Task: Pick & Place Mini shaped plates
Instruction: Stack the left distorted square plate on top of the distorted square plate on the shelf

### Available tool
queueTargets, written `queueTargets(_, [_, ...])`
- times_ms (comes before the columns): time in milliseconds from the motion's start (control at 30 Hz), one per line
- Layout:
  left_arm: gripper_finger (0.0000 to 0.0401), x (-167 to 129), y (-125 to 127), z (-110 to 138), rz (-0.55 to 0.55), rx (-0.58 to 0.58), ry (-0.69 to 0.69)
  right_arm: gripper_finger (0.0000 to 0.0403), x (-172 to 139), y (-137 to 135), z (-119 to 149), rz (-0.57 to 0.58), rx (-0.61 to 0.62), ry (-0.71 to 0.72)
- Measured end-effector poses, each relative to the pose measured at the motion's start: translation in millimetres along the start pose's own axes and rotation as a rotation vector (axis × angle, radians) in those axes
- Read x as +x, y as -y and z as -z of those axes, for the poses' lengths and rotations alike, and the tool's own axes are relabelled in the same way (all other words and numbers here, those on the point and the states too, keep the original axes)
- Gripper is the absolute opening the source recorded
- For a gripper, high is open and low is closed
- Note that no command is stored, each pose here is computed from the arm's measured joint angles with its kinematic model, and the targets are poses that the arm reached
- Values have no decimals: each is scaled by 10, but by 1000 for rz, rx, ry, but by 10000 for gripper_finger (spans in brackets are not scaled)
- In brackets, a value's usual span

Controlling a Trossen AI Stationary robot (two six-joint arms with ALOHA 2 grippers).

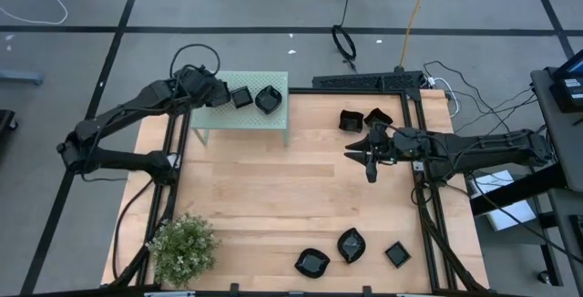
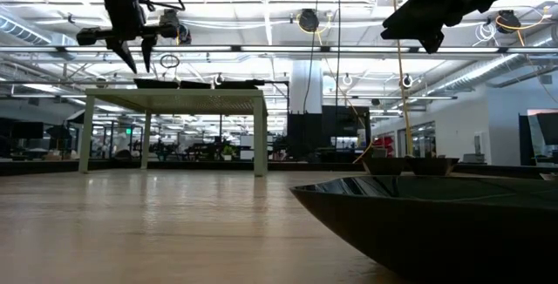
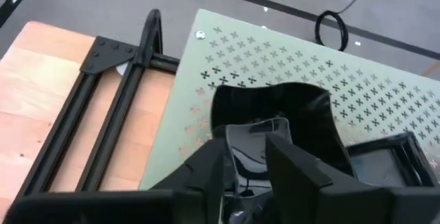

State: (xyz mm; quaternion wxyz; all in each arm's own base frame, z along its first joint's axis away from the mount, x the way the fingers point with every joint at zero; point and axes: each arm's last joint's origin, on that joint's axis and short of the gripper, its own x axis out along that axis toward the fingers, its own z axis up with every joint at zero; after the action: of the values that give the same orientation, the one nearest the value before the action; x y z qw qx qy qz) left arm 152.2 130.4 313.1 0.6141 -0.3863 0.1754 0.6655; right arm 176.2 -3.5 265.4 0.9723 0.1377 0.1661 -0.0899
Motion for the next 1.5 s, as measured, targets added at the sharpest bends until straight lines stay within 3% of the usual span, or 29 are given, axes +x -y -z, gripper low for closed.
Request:
queueTargets(167, [144, -60, 48, -52, 108, 49, 11, 98, 0, 0, -1, 0, 25, 0])
queueTargets(300, [151, -173, 150, -134, 345, 130, 12, 98, 7, 3, 1, 12, 60, 1])
queueTargets(500, [152, -362, 336, -226, 774, 294, 17, 98, 128, 52, 46, 175, 112, 1])
queueTargets(600, [152, -432, 405, -240, 886, 354, 63, 98, 249, 96, 102, 212, 113, -50])
queueTargets(767, [152, -515, 475, -238, 962, 424, 151, 101, 446, 228, 167, 295, 152, -129])
queueTargets(900, [152, -553, 502, -259, 995, 454, 210, 122, 565, 290, 64, 269, 119, -173])
queueTargets(1100, [152, -580, 518, -291, 1008, 476, 277, 168, 670, 487, 19, 339, 7, -303])
queueTargets(1200, [152, -579, 517, -302, 1007, 473, 285, 185, 739, 636, 64, 402, 24, -388])
queueTargets(1500, [152, -581, 513, -380, 1003, 505, 375, 196, 990, 1071, 197, 501, -40, -589])
